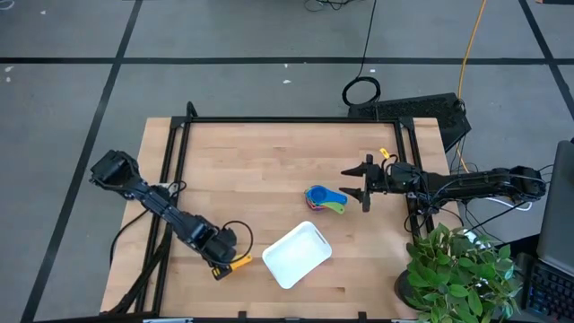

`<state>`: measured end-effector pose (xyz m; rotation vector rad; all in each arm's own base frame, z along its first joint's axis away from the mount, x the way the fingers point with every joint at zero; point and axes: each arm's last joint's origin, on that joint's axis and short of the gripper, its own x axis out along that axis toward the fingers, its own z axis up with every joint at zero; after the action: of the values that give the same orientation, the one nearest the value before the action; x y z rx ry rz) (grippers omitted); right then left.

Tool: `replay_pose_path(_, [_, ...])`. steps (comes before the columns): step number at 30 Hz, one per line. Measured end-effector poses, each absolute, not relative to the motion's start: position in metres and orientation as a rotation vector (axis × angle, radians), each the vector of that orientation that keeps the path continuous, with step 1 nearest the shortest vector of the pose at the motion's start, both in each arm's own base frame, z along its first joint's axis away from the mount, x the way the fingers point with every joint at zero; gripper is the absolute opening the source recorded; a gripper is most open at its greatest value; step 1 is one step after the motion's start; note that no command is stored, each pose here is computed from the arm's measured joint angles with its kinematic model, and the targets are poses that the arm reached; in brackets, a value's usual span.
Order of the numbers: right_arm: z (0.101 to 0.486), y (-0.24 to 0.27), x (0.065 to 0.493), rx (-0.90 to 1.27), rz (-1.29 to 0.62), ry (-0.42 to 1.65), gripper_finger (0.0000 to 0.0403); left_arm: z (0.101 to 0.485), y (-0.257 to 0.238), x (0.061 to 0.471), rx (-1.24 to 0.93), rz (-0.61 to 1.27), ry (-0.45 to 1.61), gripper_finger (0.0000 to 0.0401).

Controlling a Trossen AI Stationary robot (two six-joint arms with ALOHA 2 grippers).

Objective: Nest measuring cups in basket
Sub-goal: Stack the yellow measuring cup on top of the blue measuring cup

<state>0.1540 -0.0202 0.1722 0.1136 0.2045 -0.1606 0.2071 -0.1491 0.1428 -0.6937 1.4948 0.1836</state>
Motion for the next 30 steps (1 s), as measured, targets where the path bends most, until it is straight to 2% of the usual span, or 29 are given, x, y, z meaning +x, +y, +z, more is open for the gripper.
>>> replay_pose_path(5, [0.172, -0.020, 0.154, 0.094, -0.159, 0.206, 0.0265, 0.145, -0.137, 0.214, -0.748, 0.205, 1.495, 0.0008])
replay_pose_path(9, [0.172, -0.020, 0.154, 0.092, -0.158, 0.211, 0.0265, 0.165, -0.115, 0.218, -0.751, 0.187, 1.465, 0.0008])
replay_pose_path(15, [0.186, -0.021, 0.159, 0.037, -0.150, 0.348, 0.0265, 0.211, -0.071, 0.218, -0.651, 0.206, 1.406, 0.0008])
replay_pose_path(22, [0.208, -0.021, 0.162, -0.024, -0.136, 0.422, 0.0265, 0.252, -0.020, 0.238, -0.509, 0.144, 1.254, 0.0008])
replay_pose_path(30, [0.228, -0.021, 0.175, -0.033, -0.080, 0.406, 0.0265, 0.263, 0.030, 0.266, -0.428, 0.131, 1.196, 0.0008])
